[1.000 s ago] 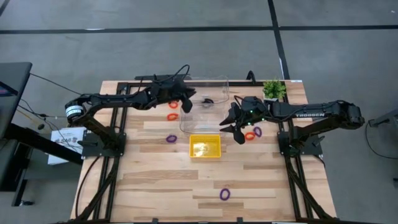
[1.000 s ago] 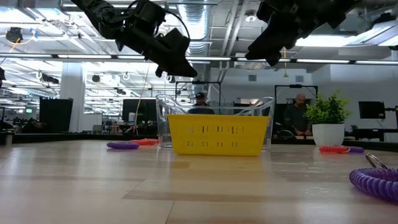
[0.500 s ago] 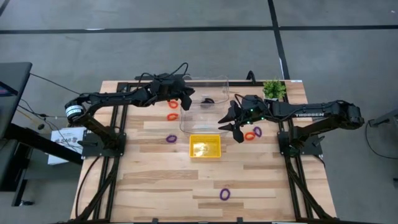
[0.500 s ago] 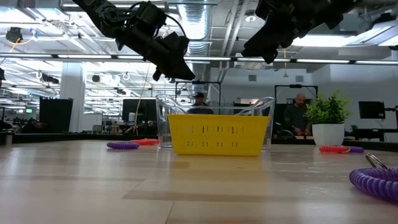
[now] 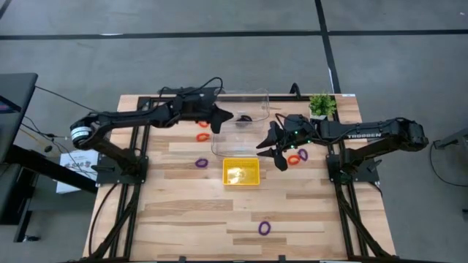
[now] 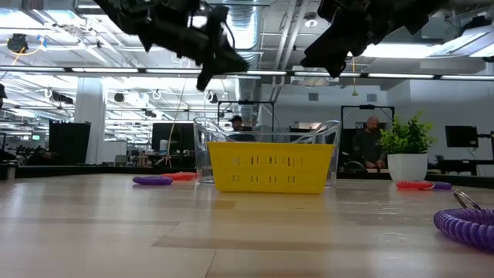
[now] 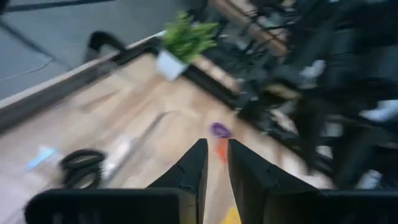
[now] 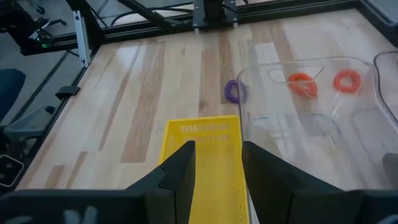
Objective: Sort spring keychains
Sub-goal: Put the bottom purple spring keychain into the yellow bin
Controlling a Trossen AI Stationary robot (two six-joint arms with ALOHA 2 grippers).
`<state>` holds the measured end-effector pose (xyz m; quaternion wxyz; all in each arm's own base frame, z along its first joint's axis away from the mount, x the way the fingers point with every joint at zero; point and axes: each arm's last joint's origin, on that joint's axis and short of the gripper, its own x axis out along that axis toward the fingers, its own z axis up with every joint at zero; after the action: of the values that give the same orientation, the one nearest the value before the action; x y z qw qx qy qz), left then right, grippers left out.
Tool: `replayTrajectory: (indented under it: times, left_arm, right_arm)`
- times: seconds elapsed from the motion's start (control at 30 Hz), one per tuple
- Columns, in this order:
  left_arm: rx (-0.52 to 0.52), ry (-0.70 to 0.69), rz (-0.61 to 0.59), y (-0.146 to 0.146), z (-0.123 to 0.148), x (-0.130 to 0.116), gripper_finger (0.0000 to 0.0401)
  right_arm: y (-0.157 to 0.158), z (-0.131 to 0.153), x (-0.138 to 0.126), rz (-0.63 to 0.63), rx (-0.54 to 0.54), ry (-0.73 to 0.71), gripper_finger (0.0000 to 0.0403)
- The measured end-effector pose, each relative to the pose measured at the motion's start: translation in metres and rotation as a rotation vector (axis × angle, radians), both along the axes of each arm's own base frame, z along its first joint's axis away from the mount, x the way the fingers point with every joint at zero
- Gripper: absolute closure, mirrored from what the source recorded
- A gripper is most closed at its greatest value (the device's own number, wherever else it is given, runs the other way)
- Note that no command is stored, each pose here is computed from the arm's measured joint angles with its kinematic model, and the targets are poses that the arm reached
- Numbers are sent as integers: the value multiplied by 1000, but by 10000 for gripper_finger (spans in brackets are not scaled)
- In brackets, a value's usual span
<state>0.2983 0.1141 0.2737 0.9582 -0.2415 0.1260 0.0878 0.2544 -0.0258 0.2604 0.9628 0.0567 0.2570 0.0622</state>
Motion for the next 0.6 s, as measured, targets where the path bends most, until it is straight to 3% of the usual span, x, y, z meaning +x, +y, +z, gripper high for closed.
replayTrajectory:
  times: [0.27, 0.37, 0.47, 0.6]
  left_arm:
    - [239, -160, -198, -47, 48, -19, 347]
    - [311, -185, -187, -59, 55, -26, 348]
    - [315, -158, -166, -62, 48, -30, 348]
    - [244, -148, -167, -67, 39, -33, 348]
  right_arm:
    - [0, 0, 0, -10, 12, 0, 280]
    - [0, 1, 0, -10, 10, -7, 280]
    - [-1, 2, 1, -38, -15, -17, 280]
    - [-2, 4, 2, -61, -31, -44, 280]
